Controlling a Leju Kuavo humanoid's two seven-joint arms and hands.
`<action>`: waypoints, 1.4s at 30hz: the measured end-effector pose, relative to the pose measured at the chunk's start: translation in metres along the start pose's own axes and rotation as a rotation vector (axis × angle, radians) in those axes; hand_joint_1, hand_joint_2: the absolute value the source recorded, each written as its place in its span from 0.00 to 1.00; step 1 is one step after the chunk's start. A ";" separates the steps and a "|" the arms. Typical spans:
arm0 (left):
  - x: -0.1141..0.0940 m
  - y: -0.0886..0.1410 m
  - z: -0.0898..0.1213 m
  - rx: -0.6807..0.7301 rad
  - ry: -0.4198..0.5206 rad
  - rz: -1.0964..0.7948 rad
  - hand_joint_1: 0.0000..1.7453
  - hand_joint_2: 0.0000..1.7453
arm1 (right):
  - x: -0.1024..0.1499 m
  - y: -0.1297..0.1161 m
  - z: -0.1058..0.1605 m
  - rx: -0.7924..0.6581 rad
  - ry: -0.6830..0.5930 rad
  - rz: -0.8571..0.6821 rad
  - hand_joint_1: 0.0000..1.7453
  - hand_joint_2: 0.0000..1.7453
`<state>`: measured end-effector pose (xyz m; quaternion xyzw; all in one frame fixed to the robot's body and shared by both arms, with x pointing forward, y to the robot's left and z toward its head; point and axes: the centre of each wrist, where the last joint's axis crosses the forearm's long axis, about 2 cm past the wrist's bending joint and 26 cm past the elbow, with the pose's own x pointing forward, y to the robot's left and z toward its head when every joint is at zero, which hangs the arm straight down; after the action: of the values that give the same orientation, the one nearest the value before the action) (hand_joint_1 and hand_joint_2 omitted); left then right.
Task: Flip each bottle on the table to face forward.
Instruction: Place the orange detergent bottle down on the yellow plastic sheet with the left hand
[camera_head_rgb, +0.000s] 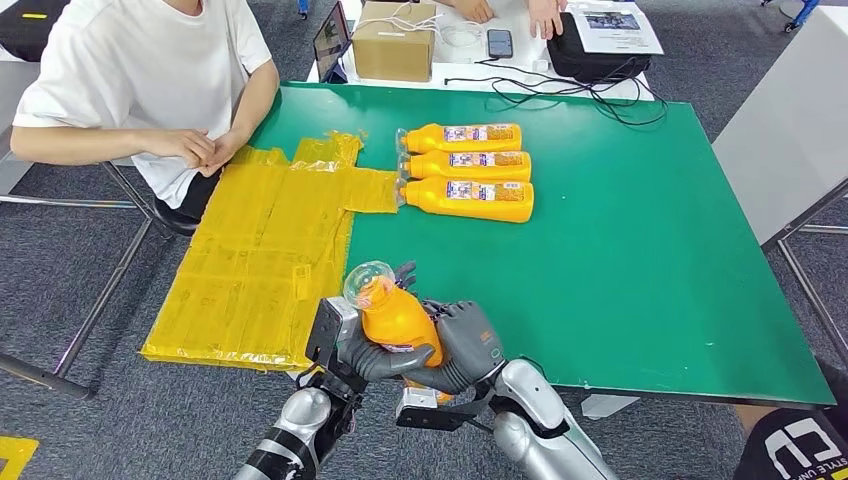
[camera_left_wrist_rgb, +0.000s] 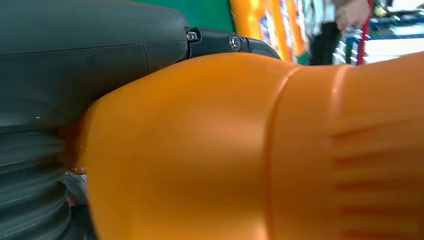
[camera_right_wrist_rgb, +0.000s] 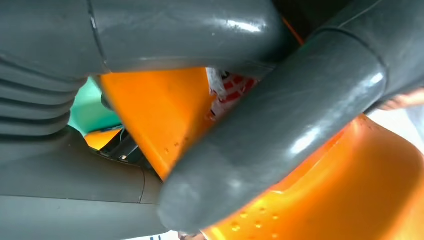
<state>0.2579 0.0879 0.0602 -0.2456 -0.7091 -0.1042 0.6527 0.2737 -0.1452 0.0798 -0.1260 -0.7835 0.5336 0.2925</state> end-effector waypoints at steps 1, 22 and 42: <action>-0.001 -0.001 0.002 0.008 0.007 -0.024 0.00 1.00 | 0.001 0.002 0.002 -0.003 0.008 0.024 1.00 1.00; 0.010 0.010 -0.008 0.009 -0.018 0.265 1.00 1.00 | 0.002 0.003 -0.006 -0.141 -0.023 0.185 0.00 0.00; 0.046 0.081 -0.035 0.445 -0.199 -0.248 1.00 1.00 | 0.024 0.018 -0.009 -0.201 -0.064 0.137 0.00 0.00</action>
<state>0.3268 0.1506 0.0951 -0.0165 -0.8000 -0.0003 0.5998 0.2574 -0.1189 0.0732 -0.1908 -0.8315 0.4749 0.2159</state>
